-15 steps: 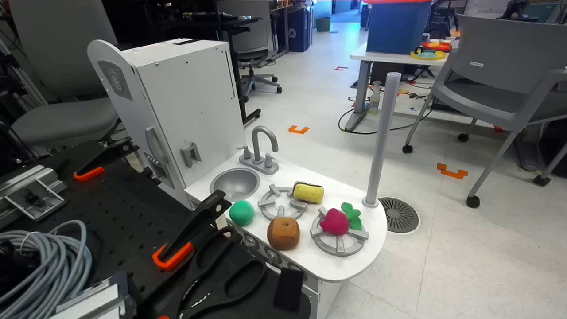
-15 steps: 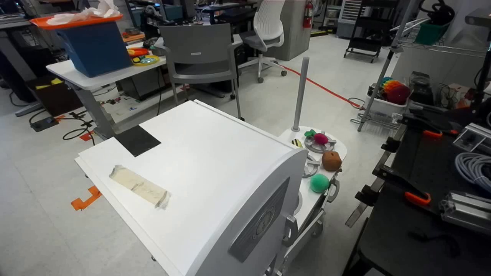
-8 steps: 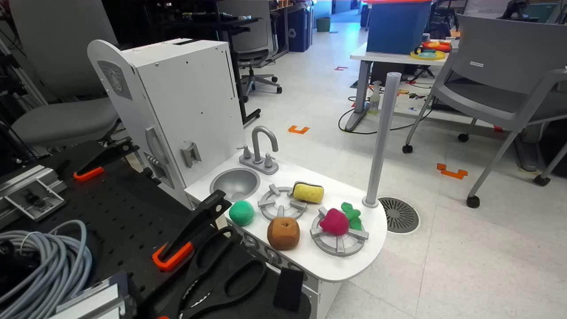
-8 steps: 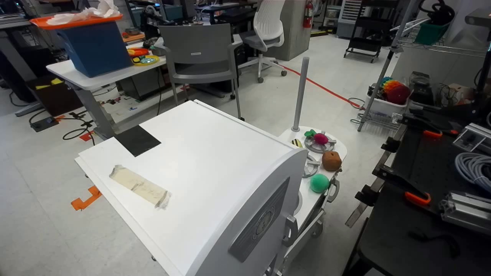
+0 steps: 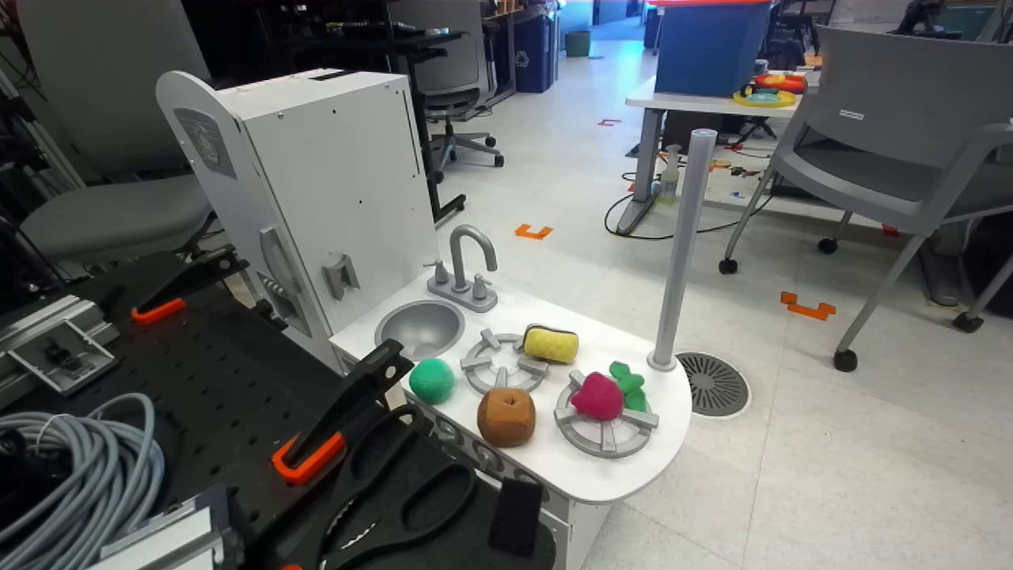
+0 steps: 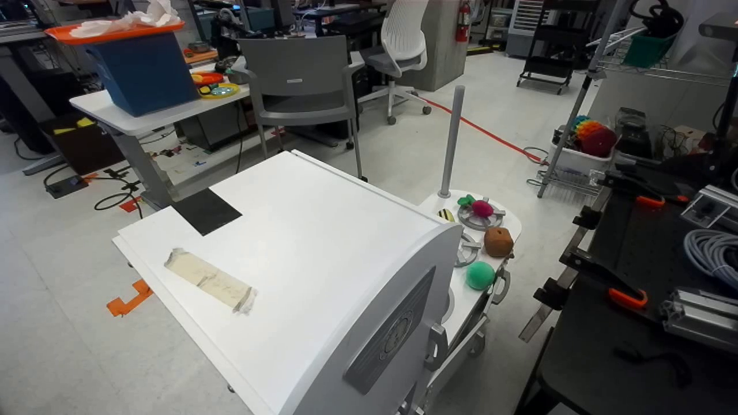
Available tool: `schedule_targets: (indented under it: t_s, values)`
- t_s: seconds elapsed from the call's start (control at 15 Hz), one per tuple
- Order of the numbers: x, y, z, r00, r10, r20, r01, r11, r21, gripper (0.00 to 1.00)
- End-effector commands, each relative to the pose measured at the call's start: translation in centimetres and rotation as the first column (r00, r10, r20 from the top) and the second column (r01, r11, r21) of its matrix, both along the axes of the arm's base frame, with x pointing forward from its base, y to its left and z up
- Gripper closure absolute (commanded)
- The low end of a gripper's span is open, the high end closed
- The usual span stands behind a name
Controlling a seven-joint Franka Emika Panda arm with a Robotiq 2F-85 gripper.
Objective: Put the green plushy on the silver thing
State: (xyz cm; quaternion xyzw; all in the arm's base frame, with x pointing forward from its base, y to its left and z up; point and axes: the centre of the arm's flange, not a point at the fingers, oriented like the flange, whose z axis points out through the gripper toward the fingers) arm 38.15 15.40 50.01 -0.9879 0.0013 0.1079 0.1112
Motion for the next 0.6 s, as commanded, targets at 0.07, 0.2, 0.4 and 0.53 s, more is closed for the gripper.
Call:
schedule_targets:
  t_s: [0.07, 0.2, 0.4, 0.53]
  values:
    - [0.8, -0.6, -1.7, 1.000, 0.023, 0.006, -0.023, 0.999, -0.046, 0.00]
    - [1.8, -1.8, -4.1, 0.999, 0.029, 0.046, -0.024, 0.994, -0.108, 0.00]
    - [3.3, -3.4, -8.7, 0.995, 0.046, 0.094, -0.026, 0.979, -0.204, 0.00]
    - [4.7, -4.9, -12.0, 0.993, 0.052, 0.106, -0.026, 0.971, -0.239, 0.00]
